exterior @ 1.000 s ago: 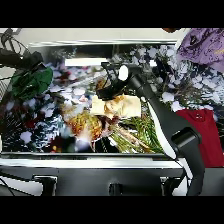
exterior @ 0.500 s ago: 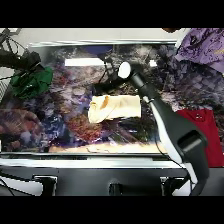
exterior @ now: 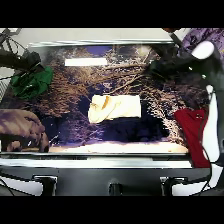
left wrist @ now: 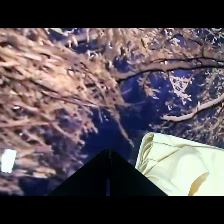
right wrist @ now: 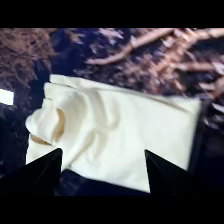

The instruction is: Fold the clothes and pants, and hang the long-sleeved shirts on hangers.

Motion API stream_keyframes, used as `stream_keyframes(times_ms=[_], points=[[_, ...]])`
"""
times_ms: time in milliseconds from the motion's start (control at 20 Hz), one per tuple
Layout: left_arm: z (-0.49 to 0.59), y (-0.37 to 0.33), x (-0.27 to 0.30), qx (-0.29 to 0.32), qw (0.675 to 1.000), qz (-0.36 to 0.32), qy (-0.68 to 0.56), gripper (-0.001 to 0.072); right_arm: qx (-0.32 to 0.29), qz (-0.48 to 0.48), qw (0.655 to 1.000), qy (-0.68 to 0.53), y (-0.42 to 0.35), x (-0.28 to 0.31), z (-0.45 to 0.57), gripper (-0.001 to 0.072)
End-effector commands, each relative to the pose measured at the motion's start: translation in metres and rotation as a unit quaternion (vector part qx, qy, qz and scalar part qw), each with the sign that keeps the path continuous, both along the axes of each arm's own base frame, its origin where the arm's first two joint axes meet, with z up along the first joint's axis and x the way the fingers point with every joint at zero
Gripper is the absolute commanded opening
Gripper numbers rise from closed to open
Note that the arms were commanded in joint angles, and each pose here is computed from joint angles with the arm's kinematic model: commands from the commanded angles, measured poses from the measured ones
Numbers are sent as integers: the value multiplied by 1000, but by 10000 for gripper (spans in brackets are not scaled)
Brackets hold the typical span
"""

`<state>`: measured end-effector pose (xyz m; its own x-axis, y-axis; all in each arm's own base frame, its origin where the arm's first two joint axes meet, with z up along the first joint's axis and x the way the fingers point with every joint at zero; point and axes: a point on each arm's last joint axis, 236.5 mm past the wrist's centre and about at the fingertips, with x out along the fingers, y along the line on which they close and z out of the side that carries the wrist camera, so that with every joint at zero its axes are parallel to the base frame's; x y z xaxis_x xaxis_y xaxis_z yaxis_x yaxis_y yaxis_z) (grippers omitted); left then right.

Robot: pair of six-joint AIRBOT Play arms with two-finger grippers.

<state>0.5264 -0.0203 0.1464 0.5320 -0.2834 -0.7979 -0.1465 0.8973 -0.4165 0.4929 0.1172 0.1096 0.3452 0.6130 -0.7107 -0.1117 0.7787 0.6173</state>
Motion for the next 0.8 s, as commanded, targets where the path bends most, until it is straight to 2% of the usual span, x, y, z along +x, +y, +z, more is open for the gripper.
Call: stream_keyframes(times_ms=[0, 400, 500, 600, 650, 750], points=[[0, 1, 0, 0, 1000, 0, 0, 20, 84, -41, 992, 90, -41, -27, -64, 586], [-5, 3, 0, 5, 1000, 3, 5, 20, 112, -50, 980, 156, -1, -35, -174, 573], [-7, 3, -1, 4, 1000, 2, 8, 20, 108, -45, 979, 167, 12, -36, -191, 528], [-7, 3, 0, 4, 1000, 3, 7, 20, 103, -38, 979, 173, 24, -38, -201, 524], [-7, 3, 0, 4, 1000, 3, 7, 20, 100, -36, 979, 174, 30, -38, -206, 476], [-7, 3, 0, 4, 1000, 3, 7, 20, 95, -34, 980, 174, 40, -38, -210, 434]])
